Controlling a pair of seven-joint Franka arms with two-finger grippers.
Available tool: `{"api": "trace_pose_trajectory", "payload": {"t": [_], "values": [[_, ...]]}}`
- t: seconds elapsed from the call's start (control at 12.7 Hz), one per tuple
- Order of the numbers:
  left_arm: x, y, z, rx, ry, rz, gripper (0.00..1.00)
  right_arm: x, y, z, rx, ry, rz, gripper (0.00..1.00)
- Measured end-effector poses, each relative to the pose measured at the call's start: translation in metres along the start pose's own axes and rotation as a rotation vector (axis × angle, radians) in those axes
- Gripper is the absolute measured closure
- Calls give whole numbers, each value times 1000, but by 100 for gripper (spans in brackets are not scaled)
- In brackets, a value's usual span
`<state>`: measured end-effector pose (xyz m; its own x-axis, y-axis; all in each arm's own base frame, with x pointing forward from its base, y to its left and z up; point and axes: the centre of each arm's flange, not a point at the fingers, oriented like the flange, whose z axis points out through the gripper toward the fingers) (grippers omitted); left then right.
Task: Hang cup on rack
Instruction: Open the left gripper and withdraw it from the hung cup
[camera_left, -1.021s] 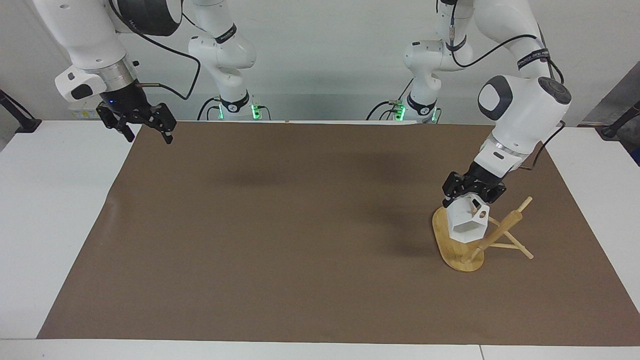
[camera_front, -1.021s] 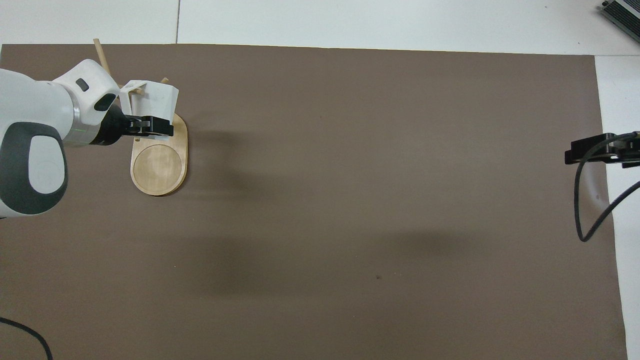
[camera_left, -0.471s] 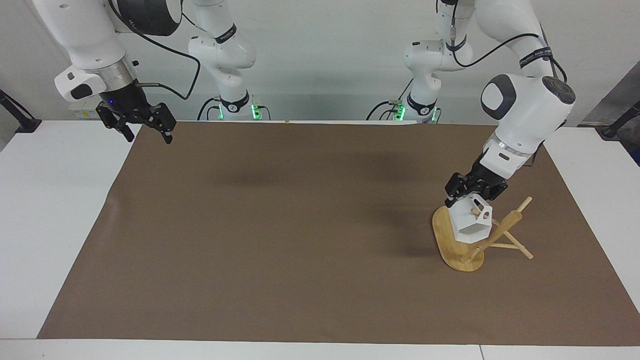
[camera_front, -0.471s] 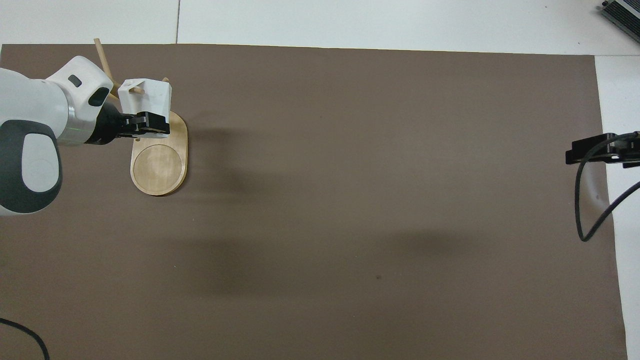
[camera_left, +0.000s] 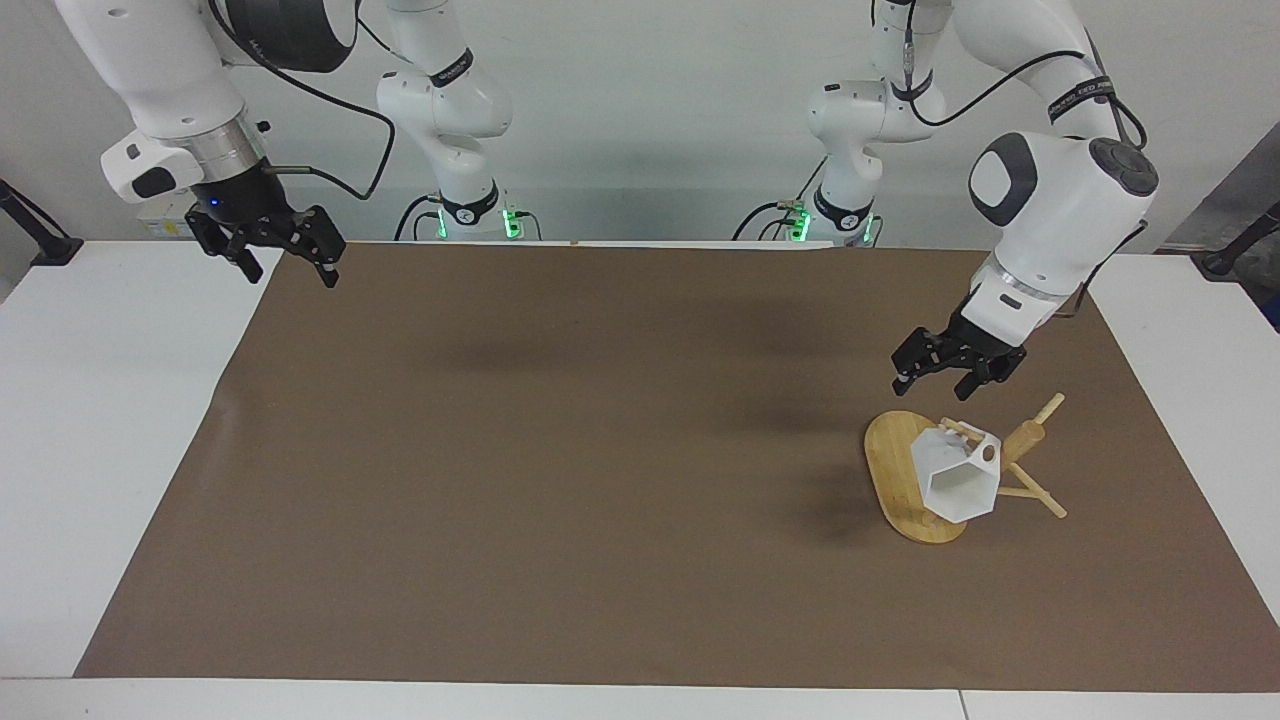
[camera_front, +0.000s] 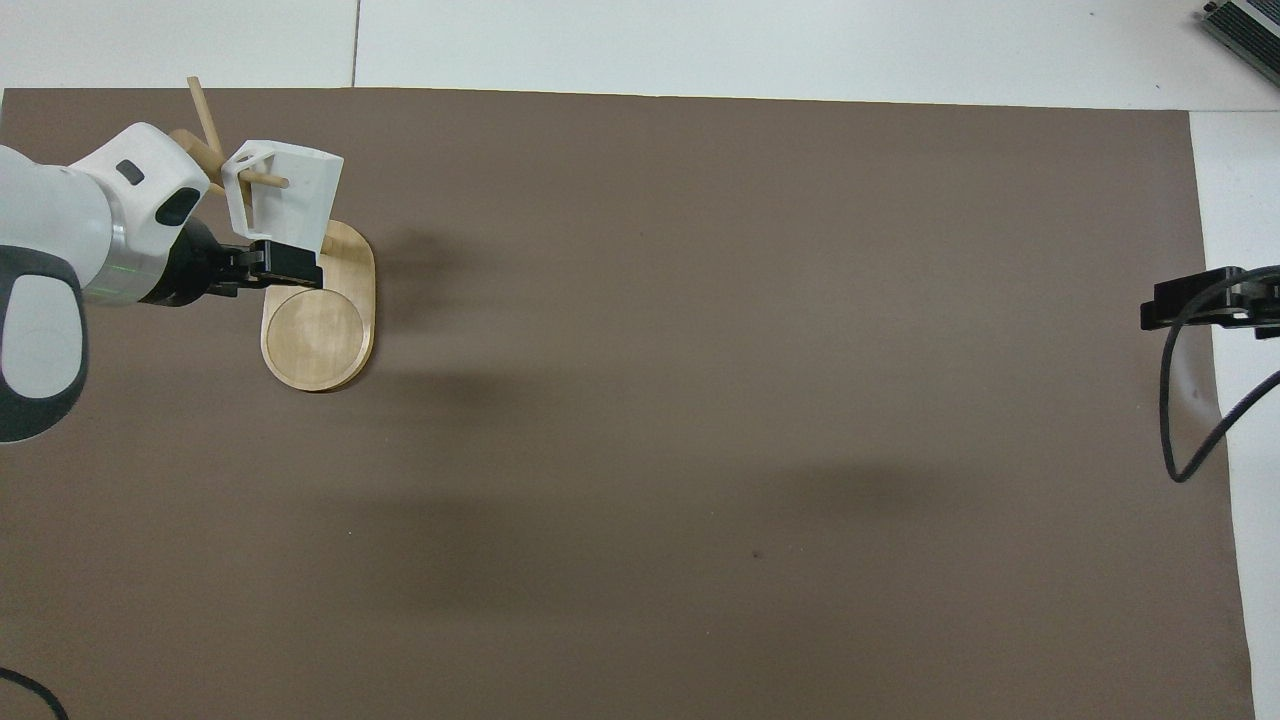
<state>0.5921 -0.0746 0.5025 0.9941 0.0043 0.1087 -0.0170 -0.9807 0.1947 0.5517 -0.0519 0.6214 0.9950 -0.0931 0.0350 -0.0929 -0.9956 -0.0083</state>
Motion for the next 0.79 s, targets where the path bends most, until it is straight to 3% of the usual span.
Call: {"api": "trace_pose_trajectory", "payload": {"t": [0.16,0.47,0.79], "values": [[-10,-6,-30,11,5,-4,0,0,0,0,0,-4,0,0],[-28,0,-96,106,6,49,0,-1,0,0,0,-5,0,0],[-24,10,-149,126,-55,62,0,-1,-3,0,0,-5,-5,0]]}}
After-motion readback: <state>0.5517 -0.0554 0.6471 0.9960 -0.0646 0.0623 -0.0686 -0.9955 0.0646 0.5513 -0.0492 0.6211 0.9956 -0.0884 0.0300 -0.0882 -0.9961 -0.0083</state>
